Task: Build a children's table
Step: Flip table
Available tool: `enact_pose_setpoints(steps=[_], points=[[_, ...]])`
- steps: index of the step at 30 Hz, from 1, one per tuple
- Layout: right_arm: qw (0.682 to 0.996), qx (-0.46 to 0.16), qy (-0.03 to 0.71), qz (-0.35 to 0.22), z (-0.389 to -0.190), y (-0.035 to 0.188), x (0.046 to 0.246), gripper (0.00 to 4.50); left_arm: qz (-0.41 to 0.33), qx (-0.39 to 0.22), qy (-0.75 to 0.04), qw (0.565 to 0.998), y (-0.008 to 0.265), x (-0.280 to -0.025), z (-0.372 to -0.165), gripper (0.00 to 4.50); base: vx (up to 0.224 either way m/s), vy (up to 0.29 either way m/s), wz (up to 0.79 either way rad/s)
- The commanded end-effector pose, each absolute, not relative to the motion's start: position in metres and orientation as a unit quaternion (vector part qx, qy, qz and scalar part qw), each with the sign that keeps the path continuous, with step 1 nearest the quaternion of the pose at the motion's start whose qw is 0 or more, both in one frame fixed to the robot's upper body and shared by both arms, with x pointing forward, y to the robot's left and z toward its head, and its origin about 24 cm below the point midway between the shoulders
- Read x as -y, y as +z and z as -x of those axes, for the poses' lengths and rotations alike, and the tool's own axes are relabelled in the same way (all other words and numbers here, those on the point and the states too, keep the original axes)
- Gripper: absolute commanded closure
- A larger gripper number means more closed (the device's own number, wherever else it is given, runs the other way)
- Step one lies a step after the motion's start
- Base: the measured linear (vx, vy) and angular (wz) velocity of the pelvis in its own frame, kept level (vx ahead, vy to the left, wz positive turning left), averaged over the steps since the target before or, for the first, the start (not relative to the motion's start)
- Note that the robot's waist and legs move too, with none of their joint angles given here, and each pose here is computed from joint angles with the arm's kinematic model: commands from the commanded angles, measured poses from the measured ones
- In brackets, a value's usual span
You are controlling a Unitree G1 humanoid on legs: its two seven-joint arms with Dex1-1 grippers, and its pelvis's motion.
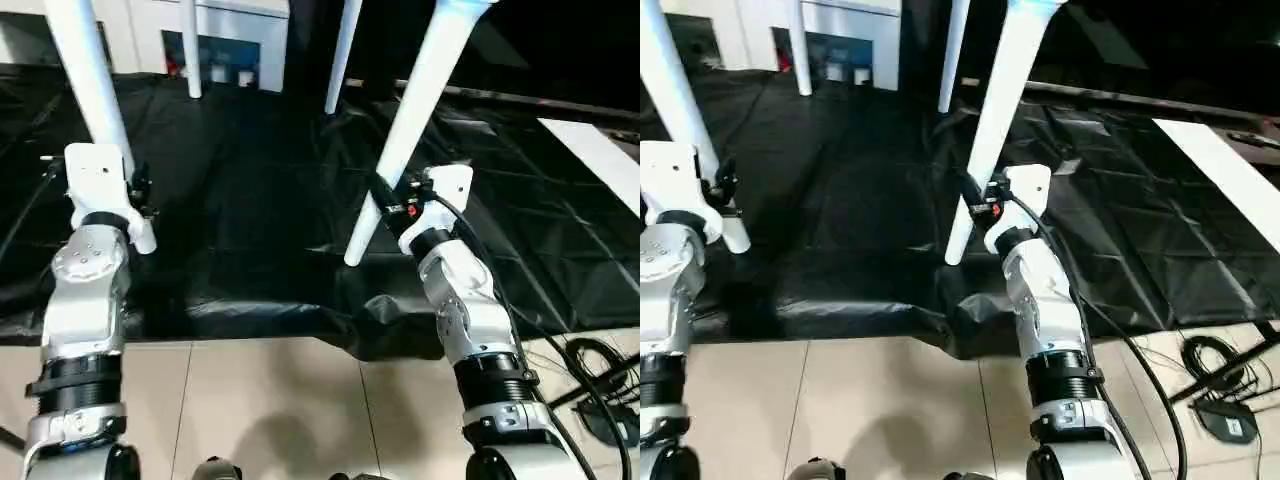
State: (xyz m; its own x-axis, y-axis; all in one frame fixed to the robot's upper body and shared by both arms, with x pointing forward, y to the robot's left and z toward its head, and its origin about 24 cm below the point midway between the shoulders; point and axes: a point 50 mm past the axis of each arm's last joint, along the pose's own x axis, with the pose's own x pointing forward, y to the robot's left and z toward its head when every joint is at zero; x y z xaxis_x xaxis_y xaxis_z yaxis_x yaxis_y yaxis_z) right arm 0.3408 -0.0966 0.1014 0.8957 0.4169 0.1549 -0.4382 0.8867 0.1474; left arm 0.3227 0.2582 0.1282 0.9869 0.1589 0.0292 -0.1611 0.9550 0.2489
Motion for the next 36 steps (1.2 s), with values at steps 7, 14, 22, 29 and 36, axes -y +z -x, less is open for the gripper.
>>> enact_pose_setpoints(steps=[7, 14, 22, 29, 36], points=[[0.959, 0.013, 0.271, -0.084, -0.323, 0.091, 0.088, 1.72, -0.106, 0.006, -0.031, 0.994, 0.124, -0.232, -0.306, 1.58, 0.000, 0.000, 0.00], [0.969, 0.046, 0.226, -0.086, -0.302, 0.098, 0.113, 1.30, -0.080, 0.063, -0.042, 0.994, 0.126, -0.232, -0.273, 1.02, 0.015, -0.002, 0.00], [0.963, 0.049, 0.246, -0.099, -0.274, 0.096, 0.120, 1.30, -0.055, 0.044, 0.032, 0.997, 0.109, -0.249, -0.250, 0.33, 0.067, -0.020, -0.01], [0.969, 0.045, 0.220, -0.098, -0.271, 0.091, 0.128, 1.12, -0.030, 0.035, 0.036, 0.998, 0.098, -0.253, -0.238, 0.28, 0.035, -0.014, -0.02], [0.965, 0.044, 0.238, -0.101, -0.266, 0.090, 0.128, 0.57, -0.041, 0.034, 0.058, 0.997, 0.097, -0.256, -0.230, 0.00, 0.000, 0.000, 0.00]])
